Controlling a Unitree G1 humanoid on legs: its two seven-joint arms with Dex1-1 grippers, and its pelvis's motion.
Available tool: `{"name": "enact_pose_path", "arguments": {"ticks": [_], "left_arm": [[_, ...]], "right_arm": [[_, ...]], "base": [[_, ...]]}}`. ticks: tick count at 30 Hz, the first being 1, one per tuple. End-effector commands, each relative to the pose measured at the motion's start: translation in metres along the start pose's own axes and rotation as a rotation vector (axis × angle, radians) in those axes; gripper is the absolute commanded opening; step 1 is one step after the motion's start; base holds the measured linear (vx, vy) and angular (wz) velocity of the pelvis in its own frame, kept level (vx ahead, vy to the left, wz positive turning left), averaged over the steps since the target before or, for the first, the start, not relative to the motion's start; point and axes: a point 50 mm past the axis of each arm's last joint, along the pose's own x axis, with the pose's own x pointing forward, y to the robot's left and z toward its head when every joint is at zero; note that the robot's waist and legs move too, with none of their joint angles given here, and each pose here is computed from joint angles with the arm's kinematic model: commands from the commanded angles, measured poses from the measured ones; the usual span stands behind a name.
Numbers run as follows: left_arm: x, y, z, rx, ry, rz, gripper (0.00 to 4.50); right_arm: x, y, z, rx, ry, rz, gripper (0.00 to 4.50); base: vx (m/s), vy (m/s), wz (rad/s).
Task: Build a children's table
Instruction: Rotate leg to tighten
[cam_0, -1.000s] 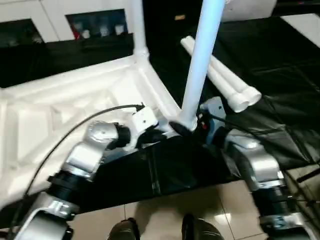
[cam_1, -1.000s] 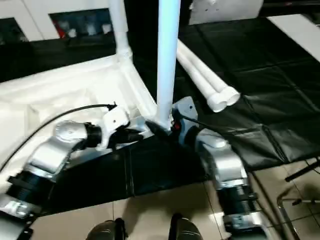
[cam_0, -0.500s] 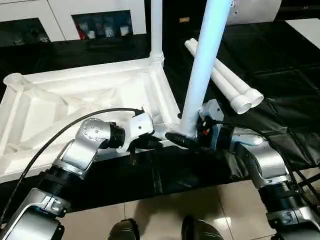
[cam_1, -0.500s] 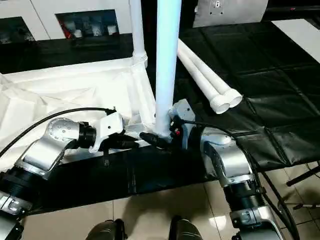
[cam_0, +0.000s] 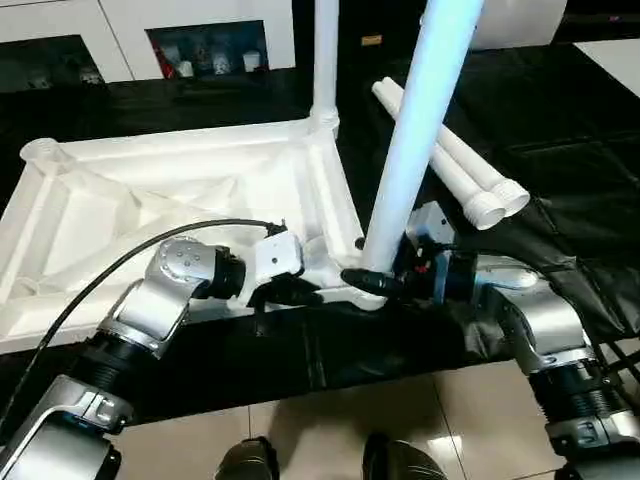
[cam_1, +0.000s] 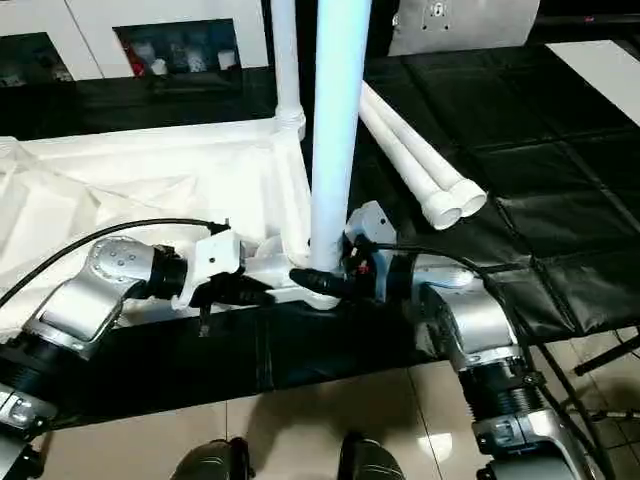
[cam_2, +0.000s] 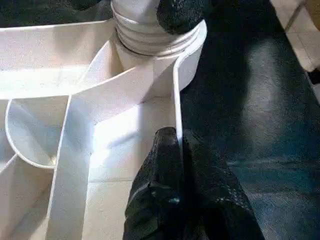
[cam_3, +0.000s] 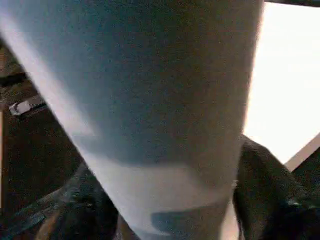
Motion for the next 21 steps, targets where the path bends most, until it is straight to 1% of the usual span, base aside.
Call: {"name": "enact_pose_path", "arguments": {"ticks": [1, 5, 9, 12, 14, 17, 20, 21], "left_arm": [[0.003, -0.006, -0.006, 0.012, 0.045, -0.063, 0.0], [0.001, -0.005, -0.008, 0.009, 0.055, -0.063, 0.0], [0.001, -0.004, -0.009, -0.006, 0.057, -0.057, 0.0], [0.002, -0.003, -0.009, -0.04, 0.044, -0.035, 0.0], [0.003, -0.003, -0.009, -0.054, 0.036, -0.021, 0.0], [0.008, 0.0, -0.004, -0.107, 0.0, 0.034, 0.0], [0.021, 0.009, 0.01, -0.191, -0.054, 0.161, 0.0], [0.029, 0.014, 0.016, -0.249, -0.08, 0.231, 0.0]], "right_arm": [[0.002, 0.005, -0.004, 0.018, 0.015, 0.049, 2.76], [0.004, 0.007, -0.006, 0.027, 0.017, 0.066, 2.44], [0.008, 0.011, -0.008, 0.042, 0.011, 0.077, 2.39], [0.012, 0.019, -0.013, 0.059, 0.012, 0.092, 2.38], [0.014, 0.021, -0.014, 0.073, 0.003, 0.082, 2.38], [0.024, 0.025, -0.01, 0.115, -0.045, 0.024, 2.38], [0.044, 0.022, -0.006, 0.199, -0.089, -0.166, 2.38], [0.055, 0.019, -0.004, 0.248, -0.112, -0.26, 2.38]], "base": [[0.0, 0.0, 0.0], [0.0, 0.0, 0.0], [0.0, 0.0, 0.0], [0.0, 0.0, 0.0], [0.0, 0.0, 0.0], [0.0, 0.0, 0.0], [0.0, 0.0, 0.0], [0.0, 0.0, 0.0]]}}
